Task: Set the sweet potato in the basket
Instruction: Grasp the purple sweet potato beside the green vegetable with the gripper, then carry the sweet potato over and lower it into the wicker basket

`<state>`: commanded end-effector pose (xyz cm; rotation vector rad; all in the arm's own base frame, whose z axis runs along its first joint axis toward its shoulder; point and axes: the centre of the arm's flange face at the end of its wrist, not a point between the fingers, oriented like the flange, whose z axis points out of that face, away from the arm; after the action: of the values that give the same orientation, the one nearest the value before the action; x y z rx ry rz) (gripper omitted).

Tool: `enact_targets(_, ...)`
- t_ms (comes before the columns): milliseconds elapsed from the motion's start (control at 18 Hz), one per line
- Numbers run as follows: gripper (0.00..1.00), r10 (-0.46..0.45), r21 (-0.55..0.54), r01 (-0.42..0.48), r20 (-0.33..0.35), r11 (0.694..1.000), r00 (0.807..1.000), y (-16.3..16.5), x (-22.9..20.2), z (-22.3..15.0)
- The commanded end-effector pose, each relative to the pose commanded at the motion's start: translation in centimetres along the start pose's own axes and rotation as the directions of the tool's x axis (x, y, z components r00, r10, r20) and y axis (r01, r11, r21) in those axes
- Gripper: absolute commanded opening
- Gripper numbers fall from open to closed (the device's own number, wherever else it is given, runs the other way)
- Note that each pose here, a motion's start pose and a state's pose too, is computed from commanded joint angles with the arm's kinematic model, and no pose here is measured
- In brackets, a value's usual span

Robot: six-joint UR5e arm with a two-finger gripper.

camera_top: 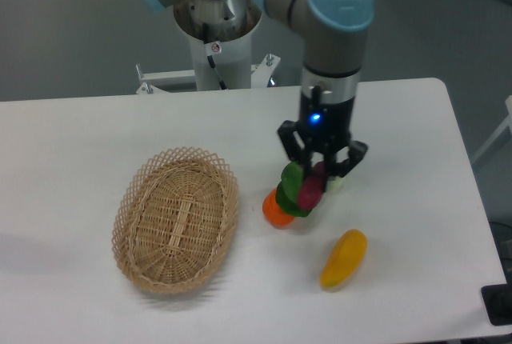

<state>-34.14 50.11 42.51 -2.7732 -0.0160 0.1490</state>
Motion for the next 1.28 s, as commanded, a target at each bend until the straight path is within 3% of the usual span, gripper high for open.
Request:
enact_targets(222, 0.26, -0.102, -0.055, 0.1, -0.035, 0.993, 0.994, -2.3, 6.5, 3.4)
enact_targets(556, 0.26, -0.017, -0.123, 0.026, 0.073, 0.992, 0.997, -4.6, 15.7, 9.9)
enact_targets(833, 0.26, 0.049, -0.221, -0.035, 0.058, 0.975, 0.997, -3.6, 18.9, 15.3)
enact_targets(1278, 0.27, 0.106, -0.304, -0.08, 0.069, 0.949, 0.992, -2.6, 20.1, 18.5)
